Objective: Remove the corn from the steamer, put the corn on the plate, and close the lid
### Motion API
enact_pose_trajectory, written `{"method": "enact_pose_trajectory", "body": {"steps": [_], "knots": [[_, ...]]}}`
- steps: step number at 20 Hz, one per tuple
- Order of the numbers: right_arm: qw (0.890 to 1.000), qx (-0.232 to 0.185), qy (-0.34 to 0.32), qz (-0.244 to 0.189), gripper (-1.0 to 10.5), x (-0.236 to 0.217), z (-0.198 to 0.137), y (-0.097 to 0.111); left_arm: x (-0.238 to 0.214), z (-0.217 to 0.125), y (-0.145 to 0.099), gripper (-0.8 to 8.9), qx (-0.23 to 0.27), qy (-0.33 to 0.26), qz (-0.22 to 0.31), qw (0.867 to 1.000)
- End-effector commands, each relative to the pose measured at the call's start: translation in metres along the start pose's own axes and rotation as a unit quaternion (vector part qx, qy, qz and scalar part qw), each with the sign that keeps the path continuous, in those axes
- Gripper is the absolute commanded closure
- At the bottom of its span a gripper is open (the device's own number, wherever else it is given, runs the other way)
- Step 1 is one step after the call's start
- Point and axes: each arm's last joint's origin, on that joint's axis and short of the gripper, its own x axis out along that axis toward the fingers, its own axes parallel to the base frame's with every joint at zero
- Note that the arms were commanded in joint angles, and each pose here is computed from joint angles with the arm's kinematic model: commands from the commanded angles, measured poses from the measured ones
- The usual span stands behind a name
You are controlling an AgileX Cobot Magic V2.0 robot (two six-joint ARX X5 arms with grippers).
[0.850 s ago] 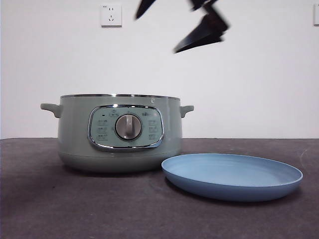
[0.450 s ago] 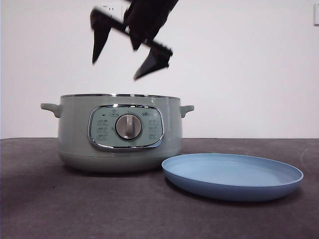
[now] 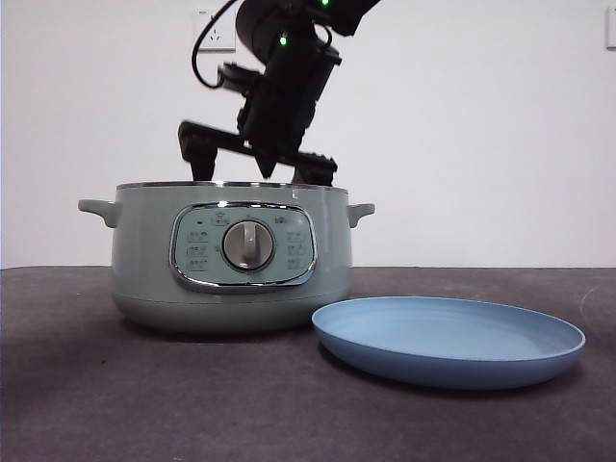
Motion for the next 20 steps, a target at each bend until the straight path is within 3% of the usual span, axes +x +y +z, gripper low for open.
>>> {"method": "enact_pose_trajectory", "body": {"steps": [1,10,15,20], "knots": [[1.000,-0.003,0.016,-0.005,3.9,0.012,-0.006,0.000,-0.003,0.004,-0.001,8.21,0.002,-0.027,-0.002,1.000],[0.997,-0.004,0.075,-0.014,4.3,0.039,-0.027,-0.003,-0.003,0.002,-0.001,8.21,0.000,-0.017,-0.003,1.000],[0.998,-0.007,0.067,-0.019,9.6,0.040,-0.026,0.000,-0.003,0.002,-0.001,8.21,0.000,-0.016,-0.003,1.000],[0.999,-0.024,0.021,-0.012,9.6,0.013,-0.008,0.005,-0.003,0.002,-0.001,8.21,0.000,-0.016,-0.003,1.000]]}}
